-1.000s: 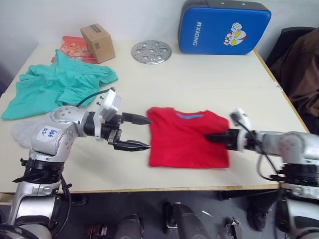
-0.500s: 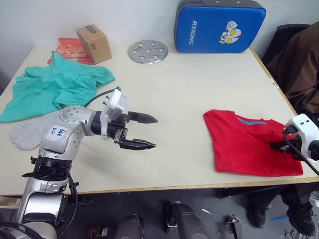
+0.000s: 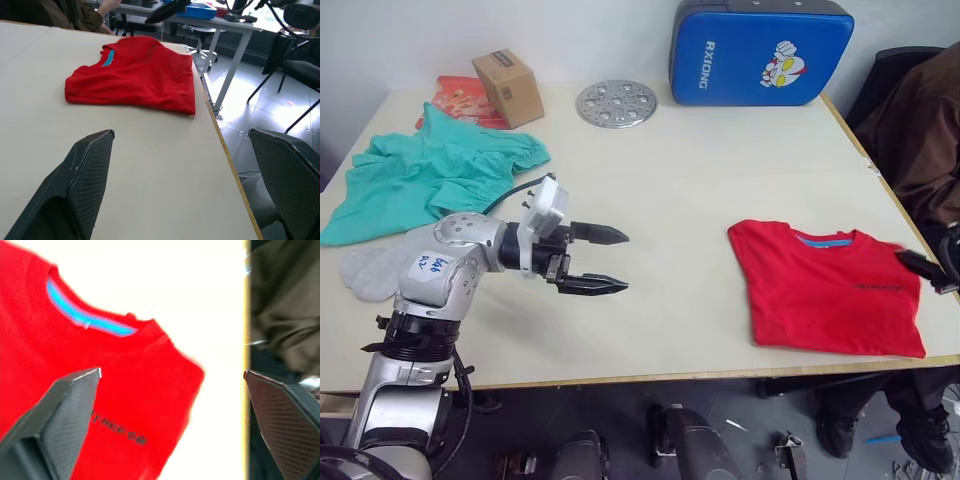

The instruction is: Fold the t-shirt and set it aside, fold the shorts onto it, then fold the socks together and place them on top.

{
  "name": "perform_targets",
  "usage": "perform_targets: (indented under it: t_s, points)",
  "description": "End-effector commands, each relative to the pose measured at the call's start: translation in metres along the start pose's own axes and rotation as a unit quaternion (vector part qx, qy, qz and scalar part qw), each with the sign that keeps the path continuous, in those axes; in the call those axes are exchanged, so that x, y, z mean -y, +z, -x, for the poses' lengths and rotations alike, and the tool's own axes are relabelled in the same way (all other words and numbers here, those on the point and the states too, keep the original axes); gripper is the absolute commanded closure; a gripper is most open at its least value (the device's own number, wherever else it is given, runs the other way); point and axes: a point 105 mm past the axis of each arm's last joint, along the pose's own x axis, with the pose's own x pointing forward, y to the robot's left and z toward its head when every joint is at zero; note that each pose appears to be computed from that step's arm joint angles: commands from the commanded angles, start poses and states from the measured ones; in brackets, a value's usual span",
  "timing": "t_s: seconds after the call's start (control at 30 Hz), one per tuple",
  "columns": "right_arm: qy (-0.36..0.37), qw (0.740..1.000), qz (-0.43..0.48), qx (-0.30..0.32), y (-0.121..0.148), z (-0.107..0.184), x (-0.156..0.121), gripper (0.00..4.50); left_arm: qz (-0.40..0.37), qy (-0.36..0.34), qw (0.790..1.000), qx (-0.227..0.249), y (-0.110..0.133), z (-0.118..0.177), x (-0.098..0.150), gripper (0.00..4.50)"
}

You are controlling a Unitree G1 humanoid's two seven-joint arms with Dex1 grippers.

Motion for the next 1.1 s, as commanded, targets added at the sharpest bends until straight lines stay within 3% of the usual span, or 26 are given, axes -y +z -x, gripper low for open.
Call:
perform_targets:
  t_s: [0.03,0.13,0.23,0.37,0.53,0.67,0.8,0.9,1.1]
  points:
    - [0.068,0.992,-0.033,0.106,0.052,0.007,-0.034,0.02,-0.013,0.048,0.999,-0.003,0.001,0.017,-0.01,0.0]
    - [0.215,0.955,-0.083,0.189,0.094,0.01,-0.101,0.02,-0.011,0.124,0.992,-0.026,-0.011,0.039,-0.029,0.0]
    - [0.294,0.928,-0.097,0.208,0.109,0.009,-0.147,0.02,-0.016,0.204,0.977,-0.059,-0.026,0.064,-0.048,0.0]
    - [0.338,0.912,-0.119,0.202,0.105,0.003,-0.176,0.02,-0.042,0.293,0.948,-0.117,-0.041,0.098,-0.07,0.0]
    - [0.411,0.883,-0.088,0.208,0.099,0.012,-0.213,0.02,-0.064,0.414,0.892,-0.171,-0.041,0.149,-0.102,0.0]
    - [0.445,0.867,-0.062,0.214,0.097,0.019,-0.226,0.02,-0.096,0.452,0.863,-0.202,-0.038,0.162,-0.121,0.0]
    - [0.472,0.855,-0.053,0.208,0.093,0.025,-0.233,0.02,-0.113,0.446,0.858,-0.228,-0.038,0.154,-0.133,0.0]
    - [0.476,0.854,-0.038,0.207,0.091,0.029,-0.234,0.02,-0.133,0.434,0.849,-0.272,-0.044,0.148,-0.137,0.0]
    - [0.459,0.864,-0.029,0.204,0.085,0.031,-0.232,0.02,-0.162,0.443,0.826,-0.309,-0.049,0.136,-0.149,0.0]
